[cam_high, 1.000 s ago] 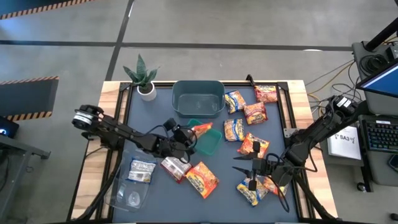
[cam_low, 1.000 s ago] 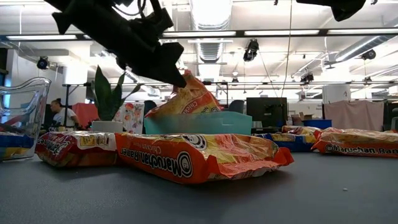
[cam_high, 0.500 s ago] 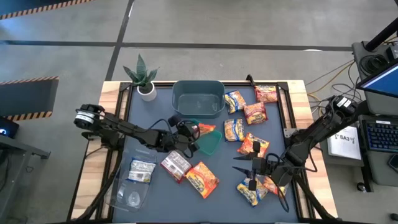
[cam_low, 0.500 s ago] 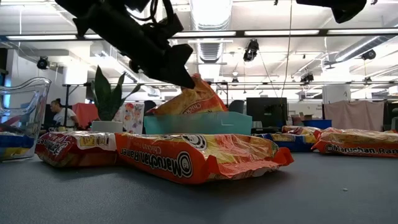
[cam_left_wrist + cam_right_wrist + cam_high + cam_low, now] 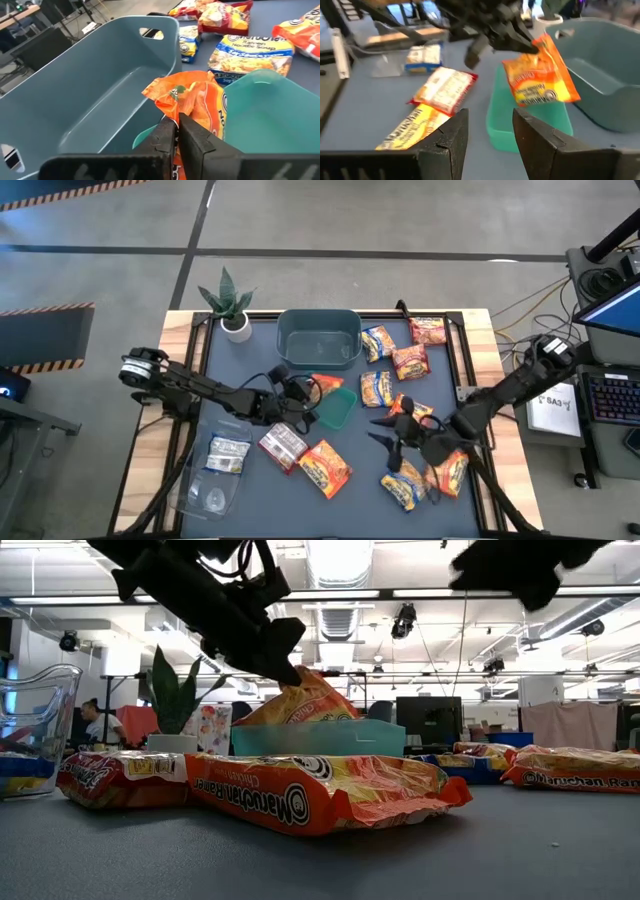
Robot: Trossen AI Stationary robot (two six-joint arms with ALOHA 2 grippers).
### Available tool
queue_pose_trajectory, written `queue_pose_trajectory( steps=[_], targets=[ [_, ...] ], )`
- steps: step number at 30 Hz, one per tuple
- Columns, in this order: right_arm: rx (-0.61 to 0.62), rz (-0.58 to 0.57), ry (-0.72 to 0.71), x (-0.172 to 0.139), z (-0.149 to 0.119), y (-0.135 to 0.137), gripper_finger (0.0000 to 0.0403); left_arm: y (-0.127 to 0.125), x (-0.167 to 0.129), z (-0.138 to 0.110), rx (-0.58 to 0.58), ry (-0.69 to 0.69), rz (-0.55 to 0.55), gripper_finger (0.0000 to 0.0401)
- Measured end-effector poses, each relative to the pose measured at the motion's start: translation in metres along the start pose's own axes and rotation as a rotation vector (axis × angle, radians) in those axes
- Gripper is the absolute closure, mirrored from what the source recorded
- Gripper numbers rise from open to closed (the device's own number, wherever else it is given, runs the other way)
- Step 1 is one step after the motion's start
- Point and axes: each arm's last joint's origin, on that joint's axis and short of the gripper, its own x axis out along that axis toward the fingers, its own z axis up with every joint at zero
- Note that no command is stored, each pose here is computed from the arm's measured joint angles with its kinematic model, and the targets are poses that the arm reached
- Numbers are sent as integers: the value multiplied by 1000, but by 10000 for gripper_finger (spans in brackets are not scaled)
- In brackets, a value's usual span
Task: Sort Maruchan noodles
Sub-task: Put the orange noodle pack into the green bin
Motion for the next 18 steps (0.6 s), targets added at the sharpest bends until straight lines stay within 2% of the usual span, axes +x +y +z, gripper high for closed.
queue_pose_trajectory(
  steps=[3,10,14,18],
  targets=[
    [10,-11,30,12,4,-12,285,0,0,-1,-10,6,3,400],
    [-12,-28,77,39,16,-45,385,0,-1,-2,-9,5,17,401],
    [8,-21,108,53,22,-67,372,0,-1,-2,-18,6,17,401],
    [16,16,148,65,26,-89,317,-1,-2,-2,-5,4,13,401]
  ],
)
